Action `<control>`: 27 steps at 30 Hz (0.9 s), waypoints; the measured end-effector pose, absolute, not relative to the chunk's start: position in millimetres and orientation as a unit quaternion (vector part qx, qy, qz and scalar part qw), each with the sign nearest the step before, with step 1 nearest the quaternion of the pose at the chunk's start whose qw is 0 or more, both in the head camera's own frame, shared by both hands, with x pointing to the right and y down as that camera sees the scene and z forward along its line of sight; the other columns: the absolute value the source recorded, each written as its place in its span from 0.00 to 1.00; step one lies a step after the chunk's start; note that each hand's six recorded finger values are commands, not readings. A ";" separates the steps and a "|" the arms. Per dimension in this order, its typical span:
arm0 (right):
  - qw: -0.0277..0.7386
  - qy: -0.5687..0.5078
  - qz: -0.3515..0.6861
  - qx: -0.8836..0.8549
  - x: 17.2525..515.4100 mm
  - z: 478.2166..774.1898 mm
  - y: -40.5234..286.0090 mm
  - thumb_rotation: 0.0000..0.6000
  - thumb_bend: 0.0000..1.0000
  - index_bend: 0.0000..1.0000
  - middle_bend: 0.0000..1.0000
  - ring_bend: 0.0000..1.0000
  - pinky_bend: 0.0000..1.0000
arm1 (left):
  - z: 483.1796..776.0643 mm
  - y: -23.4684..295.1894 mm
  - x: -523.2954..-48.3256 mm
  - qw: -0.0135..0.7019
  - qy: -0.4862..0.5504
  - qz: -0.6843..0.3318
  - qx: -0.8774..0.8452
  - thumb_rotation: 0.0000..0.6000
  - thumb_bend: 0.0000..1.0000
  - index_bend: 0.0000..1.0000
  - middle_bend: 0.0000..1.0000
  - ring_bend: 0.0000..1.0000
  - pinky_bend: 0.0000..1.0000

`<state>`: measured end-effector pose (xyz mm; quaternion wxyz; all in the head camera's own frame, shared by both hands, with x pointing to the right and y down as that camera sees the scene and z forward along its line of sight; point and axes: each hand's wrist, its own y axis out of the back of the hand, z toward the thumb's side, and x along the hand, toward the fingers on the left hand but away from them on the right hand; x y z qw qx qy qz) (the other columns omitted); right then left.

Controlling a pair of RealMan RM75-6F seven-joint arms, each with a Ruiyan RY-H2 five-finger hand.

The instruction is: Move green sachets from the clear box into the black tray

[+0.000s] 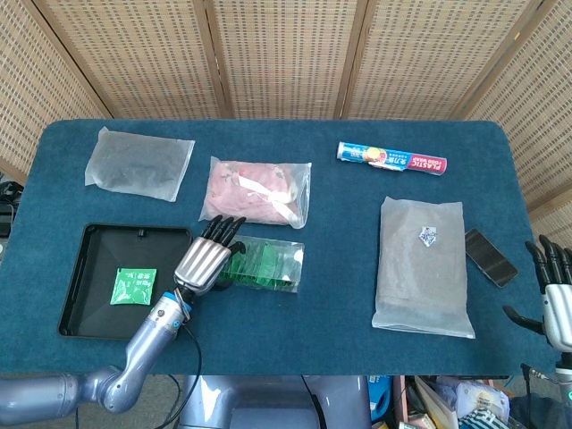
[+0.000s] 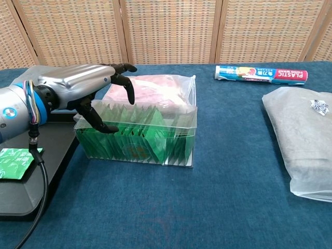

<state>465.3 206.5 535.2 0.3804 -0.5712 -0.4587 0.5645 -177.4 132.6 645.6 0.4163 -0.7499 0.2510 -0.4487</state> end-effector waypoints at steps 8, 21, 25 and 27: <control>0.378 -0.458 0.566 -0.572 466.0 536.6 206.0 1.00 0.00 0.00 0.00 0.00 0.00 | 650.0 134.3 -172.4 0.416 0.250 -0.449 -0.751 1.00 0.27 0.38 0.00 0.00 0.00; 0.379 -0.456 0.567 -0.572 465.6 537.1 206.2 1.00 0.00 0.00 0.00 0.00 0.00 | 654.5 135.6 -165.2 0.414 0.248 -0.451 -0.751 1.00 0.37 0.40 0.00 0.00 0.00; 0.379 -0.457 0.567 -0.571 466.0 537.1 206.0 1.00 0.00 0.00 0.00 0.00 0.00 | 655.9 135.3 -163.9 0.417 0.245 -0.453 -0.749 1.00 0.42 0.40 0.00 0.00 0.00; 0.379 -0.456 0.567 -0.572 466.2 537.2 206.0 1.00 0.00 0.00 0.00 0.00 0.00 | 656.5 134.8 -163.4 0.418 0.246 -0.455 -0.747 1.00 0.47 0.41 0.00 0.00 0.00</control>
